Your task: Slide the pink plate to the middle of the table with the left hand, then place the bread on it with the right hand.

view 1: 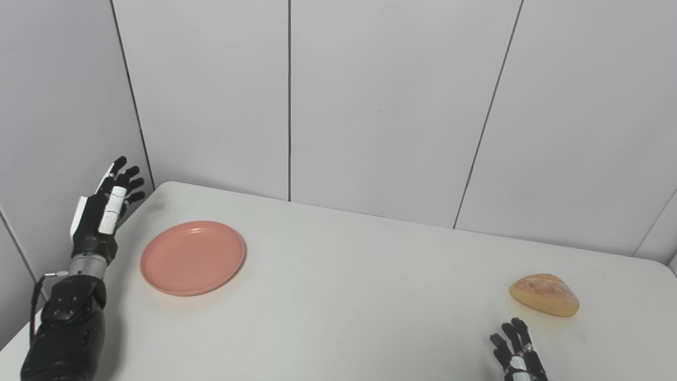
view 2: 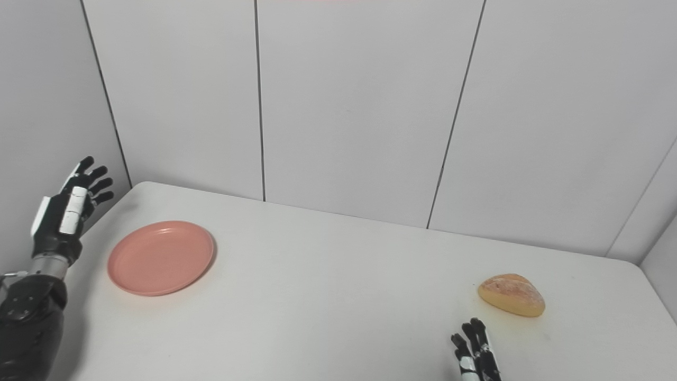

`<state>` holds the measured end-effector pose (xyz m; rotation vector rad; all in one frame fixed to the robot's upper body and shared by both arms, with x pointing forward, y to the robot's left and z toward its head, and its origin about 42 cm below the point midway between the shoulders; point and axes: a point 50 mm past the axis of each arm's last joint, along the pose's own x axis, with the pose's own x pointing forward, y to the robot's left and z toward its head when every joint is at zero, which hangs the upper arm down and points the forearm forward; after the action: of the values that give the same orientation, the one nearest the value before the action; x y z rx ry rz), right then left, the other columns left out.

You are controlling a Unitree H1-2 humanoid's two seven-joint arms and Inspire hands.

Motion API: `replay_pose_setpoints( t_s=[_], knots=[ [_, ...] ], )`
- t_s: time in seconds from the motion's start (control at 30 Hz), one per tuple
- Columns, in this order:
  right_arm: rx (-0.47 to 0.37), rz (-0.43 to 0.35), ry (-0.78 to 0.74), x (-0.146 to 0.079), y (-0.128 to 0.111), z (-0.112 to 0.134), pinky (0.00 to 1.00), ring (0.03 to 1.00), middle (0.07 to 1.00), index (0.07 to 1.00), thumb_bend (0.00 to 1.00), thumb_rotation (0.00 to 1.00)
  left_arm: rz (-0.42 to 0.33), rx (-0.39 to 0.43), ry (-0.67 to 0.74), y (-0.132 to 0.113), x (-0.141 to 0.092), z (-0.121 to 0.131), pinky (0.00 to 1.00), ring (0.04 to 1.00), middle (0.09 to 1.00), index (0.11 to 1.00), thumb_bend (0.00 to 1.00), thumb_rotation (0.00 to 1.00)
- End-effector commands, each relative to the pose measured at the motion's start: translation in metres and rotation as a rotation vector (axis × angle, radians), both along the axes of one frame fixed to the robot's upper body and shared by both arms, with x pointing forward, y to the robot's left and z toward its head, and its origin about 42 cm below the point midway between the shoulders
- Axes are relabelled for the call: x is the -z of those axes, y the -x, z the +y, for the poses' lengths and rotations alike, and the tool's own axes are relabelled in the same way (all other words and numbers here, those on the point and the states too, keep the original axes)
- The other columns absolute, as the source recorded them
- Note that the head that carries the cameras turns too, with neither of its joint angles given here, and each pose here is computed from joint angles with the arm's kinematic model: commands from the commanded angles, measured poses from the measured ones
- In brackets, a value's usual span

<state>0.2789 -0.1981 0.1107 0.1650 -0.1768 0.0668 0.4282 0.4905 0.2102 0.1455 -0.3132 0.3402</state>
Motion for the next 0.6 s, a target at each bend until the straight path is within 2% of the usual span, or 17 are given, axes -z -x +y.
replay_pose_setpoints(
  t_s=[0.0, 0.1, 0.3, 0.5, 0.57],
  knots=[
    [0.008, 0.099, 0.015, 0.022, 0.01, -0.012, 0.97, 0.919, 0.953, 0.96, 0.65, 0.77, -0.112, 0.003, -0.004, -0.008, -0.032, 0.007, 0.79, 0.887, 0.919, 0.963, 0.83, 0.87],
    [0.009, 0.098, 0.015, 0.022, 0.011, -0.013, 0.97, 0.92, 0.954, 0.96, 0.65, 0.77, -0.089, 0.001, 0.049, -0.008, -0.018, 0.008, 0.83, 0.892, 0.921, 0.947, 0.88, 0.8],
    [0.019, 0.096, 0.012, 0.02, 0.014, -0.017, 0.96, 0.913, 0.946, 0.949, 0.65, 0.75, -0.057, -0.021, 0.117, -0.013, -0.003, 0.005, 0.84, 0.877, 0.907, 0.933, 0.91, 0.79],
    [0.023, 0.096, 0.012, 0.017, 0.017, -0.02, 0.94, 0.898, 0.935, 0.942, 0.69, 0.75, -0.021, -0.033, 0.185, -0.02, 0.009, 0.0, 0.83, 0.872, 0.889, 0.919, 0.92, 0.77],
    [0.024, 0.096, 0.012, 0.017, 0.018, -0.02, 0.94, 0.894, 0.931, 0.94, 0.7, 0.75, 0.001, -0.035, 0.19, -0.022, 0.014, -0.003, 0.83, 0.857, 0.881, 0.913, 0.88, 0.78]
  ],
)
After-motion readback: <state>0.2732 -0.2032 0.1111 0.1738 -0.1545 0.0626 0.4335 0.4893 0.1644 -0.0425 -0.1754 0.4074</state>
